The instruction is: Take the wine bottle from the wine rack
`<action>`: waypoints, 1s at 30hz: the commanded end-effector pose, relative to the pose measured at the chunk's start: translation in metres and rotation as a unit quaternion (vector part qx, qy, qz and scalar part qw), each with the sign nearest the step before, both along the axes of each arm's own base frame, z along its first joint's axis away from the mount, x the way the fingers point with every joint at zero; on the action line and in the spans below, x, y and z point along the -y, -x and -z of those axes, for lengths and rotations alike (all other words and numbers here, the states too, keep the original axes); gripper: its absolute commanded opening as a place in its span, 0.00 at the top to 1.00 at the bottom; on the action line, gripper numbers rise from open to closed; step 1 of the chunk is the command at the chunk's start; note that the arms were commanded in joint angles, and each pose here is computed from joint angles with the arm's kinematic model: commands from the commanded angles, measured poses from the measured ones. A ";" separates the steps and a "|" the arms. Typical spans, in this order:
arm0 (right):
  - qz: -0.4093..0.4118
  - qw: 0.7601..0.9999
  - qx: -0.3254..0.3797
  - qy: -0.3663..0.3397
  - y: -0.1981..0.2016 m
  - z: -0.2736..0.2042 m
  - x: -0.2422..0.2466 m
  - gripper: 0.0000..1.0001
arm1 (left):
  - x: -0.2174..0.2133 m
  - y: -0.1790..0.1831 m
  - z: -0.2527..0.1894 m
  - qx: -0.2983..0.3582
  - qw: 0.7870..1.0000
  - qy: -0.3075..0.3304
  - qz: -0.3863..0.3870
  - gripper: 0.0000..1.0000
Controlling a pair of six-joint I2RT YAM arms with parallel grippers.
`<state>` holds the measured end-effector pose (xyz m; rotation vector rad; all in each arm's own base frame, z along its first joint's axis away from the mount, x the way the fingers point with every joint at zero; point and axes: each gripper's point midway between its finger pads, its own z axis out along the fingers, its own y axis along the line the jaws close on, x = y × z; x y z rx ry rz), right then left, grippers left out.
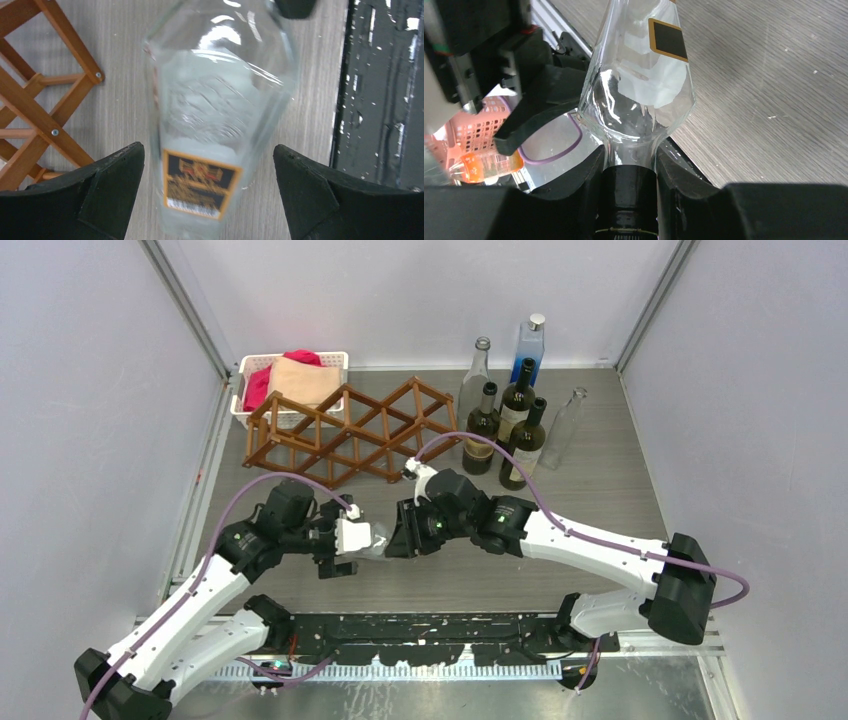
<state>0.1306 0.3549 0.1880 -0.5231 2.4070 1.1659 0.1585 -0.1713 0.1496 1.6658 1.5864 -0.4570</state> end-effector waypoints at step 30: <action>0.070 0.959 0.194 -0.193 -0.013 -0.140 0.031 0.00 | 0.045 -0.031 -0.073 -0.014 0.986 0.151 -0.067 1.00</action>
